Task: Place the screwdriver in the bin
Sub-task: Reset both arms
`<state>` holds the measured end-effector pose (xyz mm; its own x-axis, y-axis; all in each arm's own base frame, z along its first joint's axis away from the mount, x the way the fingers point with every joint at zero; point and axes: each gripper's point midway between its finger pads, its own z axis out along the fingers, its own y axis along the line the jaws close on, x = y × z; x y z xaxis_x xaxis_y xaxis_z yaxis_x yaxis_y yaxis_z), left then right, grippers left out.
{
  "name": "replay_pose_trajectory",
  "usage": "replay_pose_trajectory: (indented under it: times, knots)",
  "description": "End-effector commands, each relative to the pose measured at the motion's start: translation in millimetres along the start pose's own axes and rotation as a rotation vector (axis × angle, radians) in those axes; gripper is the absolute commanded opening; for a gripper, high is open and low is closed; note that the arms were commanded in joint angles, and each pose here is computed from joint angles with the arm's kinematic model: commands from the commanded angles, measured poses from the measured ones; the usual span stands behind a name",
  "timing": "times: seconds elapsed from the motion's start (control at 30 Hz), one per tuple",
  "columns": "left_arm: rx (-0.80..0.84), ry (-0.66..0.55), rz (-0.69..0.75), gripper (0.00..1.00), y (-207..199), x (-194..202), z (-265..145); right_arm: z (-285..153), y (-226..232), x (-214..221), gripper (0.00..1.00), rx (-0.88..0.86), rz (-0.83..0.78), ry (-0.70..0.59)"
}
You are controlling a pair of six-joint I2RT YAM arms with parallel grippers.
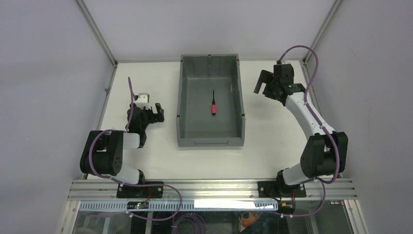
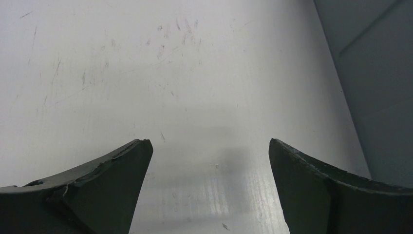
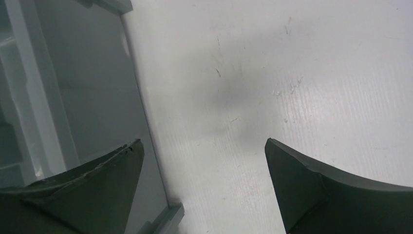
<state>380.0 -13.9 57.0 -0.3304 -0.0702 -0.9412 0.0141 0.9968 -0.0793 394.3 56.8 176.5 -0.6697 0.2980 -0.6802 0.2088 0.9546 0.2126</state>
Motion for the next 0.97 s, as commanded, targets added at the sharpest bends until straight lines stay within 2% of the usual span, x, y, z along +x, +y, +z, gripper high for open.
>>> replay_pose_trajectory:
  times: [0.0, 0.43, 0.93]
  knots:
    - [0.024, -0.089, 0.012, 0.99, -3, -26, 4, -2, 11, -27, 0.99, -0.078, -0.031, -0.17]
    - [0.024, -0.089, 0.012, 0.99, -3, -26, 5, 27, -1, -11, 0.99, -0.078, -0.061, -0.256]
    - [0.025, -0.089, 0.012, 0.99, -3, -26, 4, 39, -5, -7, 0.99, -0.075, -0.08, -0.284]
